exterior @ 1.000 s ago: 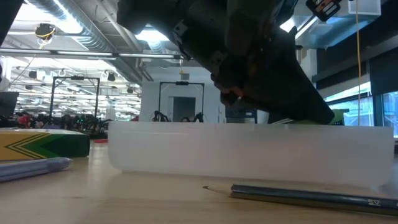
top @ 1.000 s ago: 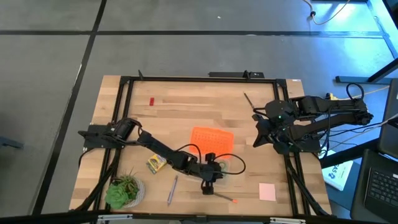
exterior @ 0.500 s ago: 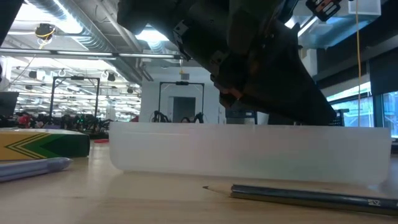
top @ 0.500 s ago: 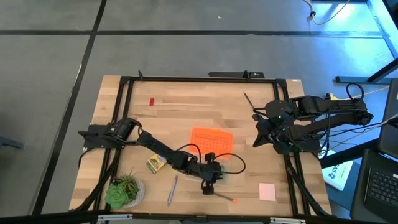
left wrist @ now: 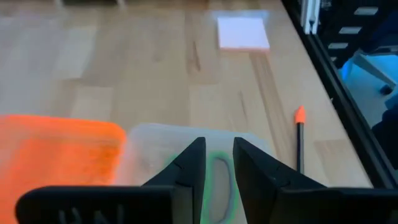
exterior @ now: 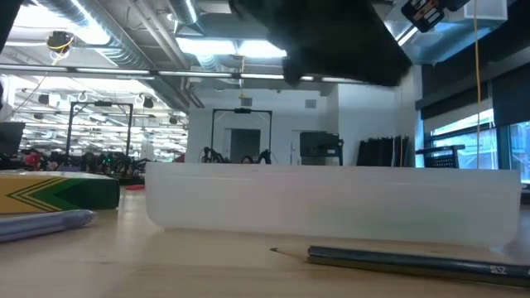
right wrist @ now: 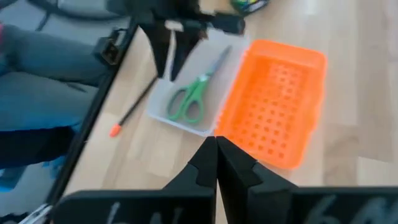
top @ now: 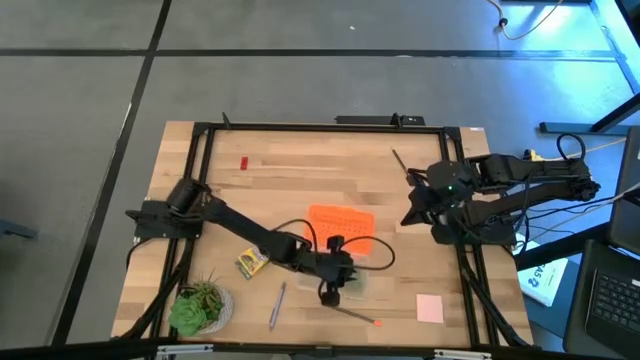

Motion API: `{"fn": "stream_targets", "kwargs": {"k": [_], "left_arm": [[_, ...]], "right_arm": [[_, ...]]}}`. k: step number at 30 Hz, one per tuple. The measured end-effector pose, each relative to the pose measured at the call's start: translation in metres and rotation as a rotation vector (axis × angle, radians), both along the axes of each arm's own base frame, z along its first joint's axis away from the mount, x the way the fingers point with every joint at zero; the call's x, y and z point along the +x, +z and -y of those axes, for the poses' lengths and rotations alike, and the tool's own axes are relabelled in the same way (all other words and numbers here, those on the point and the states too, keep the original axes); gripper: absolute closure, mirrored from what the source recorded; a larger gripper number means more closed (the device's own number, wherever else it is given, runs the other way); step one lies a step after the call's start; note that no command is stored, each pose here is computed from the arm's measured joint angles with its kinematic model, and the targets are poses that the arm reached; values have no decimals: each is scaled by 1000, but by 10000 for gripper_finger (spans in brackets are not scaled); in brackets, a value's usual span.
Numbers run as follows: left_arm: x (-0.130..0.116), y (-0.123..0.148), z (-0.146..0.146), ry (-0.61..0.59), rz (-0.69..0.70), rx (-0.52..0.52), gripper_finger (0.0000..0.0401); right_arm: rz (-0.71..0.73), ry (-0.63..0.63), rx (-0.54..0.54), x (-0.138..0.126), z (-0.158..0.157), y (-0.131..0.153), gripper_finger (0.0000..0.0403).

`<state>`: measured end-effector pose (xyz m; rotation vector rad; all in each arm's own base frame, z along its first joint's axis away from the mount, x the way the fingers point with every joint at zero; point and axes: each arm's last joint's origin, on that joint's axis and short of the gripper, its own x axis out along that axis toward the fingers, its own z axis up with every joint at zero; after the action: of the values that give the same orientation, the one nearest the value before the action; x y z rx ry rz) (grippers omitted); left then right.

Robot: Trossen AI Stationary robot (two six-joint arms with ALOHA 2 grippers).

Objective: Pack school essentials
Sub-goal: Put the top black pencil into the orange supply box

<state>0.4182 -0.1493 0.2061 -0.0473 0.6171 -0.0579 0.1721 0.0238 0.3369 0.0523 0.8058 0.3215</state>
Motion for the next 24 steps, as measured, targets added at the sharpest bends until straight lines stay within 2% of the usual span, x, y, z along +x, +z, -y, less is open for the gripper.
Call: {"fn": "stream_targets", "kwargs": {"k": [2,6,9,12,19,24], "left_arm": [[-7,14,-7,17,-22,2,328],[-27,45,-26,55,-82,13,328],[-45,68,-49,94,-134,33,328],[-65,89,-78,156,-197,47,328],[-106,123,-143,358,-266,93,328],[-117,132,-170,393,-270,138,328]], "right_arm": [[-17,-55,2,-1,1,2,394],[-41,-255,-17,-8,6,21,396],[-52,-404,-15,-14,10,35,399],[-121,-529,-27,-22,13,39,399],[-382,-926,-34,-20,19,17,400],[-459,-1051,-29,-3,30,6,381]]}}
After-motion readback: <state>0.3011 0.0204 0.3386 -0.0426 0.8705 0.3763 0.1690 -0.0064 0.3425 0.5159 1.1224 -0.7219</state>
